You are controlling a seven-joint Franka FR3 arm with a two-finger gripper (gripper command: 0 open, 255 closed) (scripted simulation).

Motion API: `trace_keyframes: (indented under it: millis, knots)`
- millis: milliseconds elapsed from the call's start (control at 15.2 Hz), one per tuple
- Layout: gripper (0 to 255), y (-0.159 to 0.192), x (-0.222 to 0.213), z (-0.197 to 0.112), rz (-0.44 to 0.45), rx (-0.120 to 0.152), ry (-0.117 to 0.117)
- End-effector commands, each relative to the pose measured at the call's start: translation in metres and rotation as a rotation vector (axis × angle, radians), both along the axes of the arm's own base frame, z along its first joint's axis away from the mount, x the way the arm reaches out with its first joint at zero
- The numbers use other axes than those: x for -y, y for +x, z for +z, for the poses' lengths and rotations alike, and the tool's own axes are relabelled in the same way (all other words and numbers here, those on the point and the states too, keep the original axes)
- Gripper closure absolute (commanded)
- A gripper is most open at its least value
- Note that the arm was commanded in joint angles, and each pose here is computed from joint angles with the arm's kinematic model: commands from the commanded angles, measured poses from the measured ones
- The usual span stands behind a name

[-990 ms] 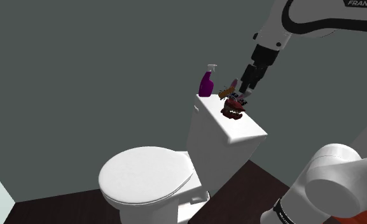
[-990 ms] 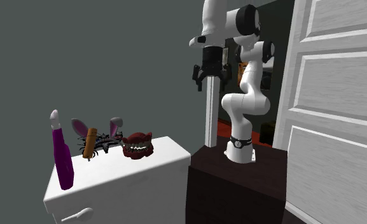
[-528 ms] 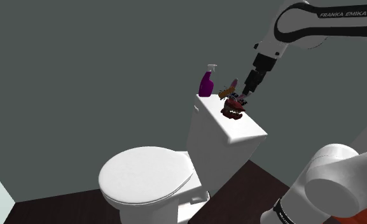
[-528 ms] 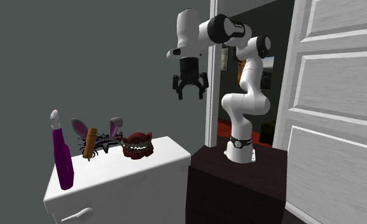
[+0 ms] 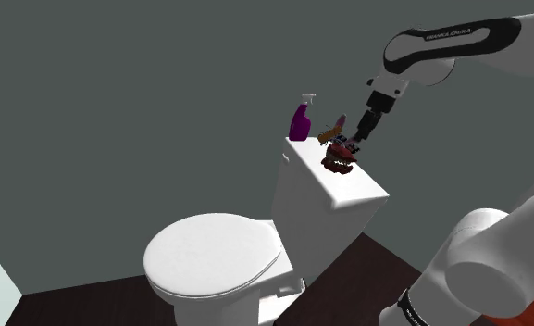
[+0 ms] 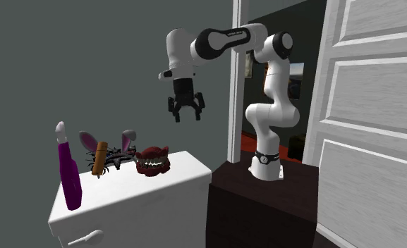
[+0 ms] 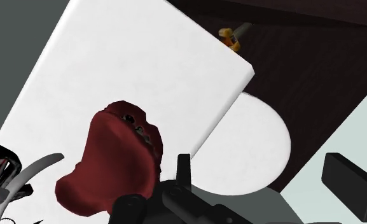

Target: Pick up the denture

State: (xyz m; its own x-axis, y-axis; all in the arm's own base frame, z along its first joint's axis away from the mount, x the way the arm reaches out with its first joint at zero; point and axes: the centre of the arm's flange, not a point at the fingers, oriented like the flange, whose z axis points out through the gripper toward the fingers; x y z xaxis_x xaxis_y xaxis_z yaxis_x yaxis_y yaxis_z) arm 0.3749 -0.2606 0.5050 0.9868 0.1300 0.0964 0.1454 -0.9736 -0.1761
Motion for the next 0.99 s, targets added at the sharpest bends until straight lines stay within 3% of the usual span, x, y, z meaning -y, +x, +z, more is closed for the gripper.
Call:
trace_keyframes:
  millis: [0, 528, 924]
  knots:
    - [0, 0.007, 0.024, -0.016, 0.015, -0.002, 0.018]
    - [0, 0.042, 0.117, -0.079, 0.066, -0.011, 0.096]
    - [0, 0.043, 0.120, -0.107, 0.068, -0.011, 0.099]
